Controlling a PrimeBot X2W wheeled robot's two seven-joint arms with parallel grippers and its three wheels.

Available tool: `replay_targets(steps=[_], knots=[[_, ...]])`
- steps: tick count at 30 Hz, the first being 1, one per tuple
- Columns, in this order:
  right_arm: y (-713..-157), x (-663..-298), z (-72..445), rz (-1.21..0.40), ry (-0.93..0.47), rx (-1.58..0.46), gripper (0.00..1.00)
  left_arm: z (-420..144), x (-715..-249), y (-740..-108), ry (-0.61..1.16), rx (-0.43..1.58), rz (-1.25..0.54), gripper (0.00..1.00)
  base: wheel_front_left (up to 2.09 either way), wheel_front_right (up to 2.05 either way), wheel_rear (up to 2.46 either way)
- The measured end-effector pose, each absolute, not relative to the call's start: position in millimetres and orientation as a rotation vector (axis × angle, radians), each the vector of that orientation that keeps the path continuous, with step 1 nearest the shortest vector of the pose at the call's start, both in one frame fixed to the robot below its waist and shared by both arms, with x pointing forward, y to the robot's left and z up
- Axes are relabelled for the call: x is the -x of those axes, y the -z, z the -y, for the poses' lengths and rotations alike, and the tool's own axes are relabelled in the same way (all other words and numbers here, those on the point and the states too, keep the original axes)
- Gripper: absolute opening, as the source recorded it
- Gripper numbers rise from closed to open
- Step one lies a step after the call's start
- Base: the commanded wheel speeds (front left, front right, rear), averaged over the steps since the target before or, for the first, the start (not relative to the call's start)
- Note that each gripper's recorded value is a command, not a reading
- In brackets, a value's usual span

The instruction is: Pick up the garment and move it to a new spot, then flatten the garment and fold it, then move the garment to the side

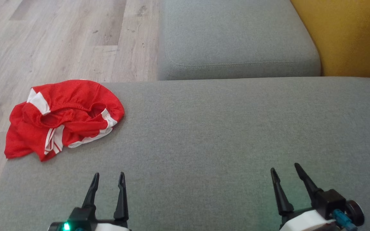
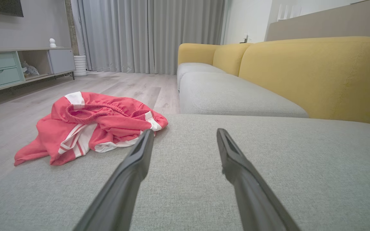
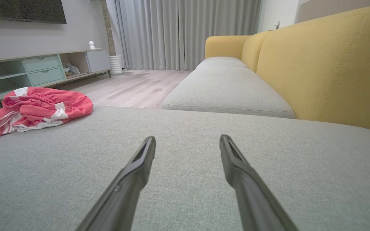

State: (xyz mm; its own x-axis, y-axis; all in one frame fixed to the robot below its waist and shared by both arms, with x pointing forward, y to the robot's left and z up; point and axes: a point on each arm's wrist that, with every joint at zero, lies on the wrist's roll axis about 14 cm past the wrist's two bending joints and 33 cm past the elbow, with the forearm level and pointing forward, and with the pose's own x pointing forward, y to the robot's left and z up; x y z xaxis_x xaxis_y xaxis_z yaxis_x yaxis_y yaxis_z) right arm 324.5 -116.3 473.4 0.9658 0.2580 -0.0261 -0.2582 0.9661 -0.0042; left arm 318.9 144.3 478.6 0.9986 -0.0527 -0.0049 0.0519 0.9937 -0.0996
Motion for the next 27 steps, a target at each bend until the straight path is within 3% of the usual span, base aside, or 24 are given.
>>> replay_targets(steps=[15,27], knots=[[-470,-330,123,-0.039,-0.239,-0.012,1.00,-152,-317,-473,0.024,0.119,-0.026,1.00,0.00,0.00,0.00],[-465,-351,60,-0.071,-0.438,-0.003,1.00,-230,-288,-476,-0.232,0.123,0.007,1.00,0.00,0.00,0.00]])
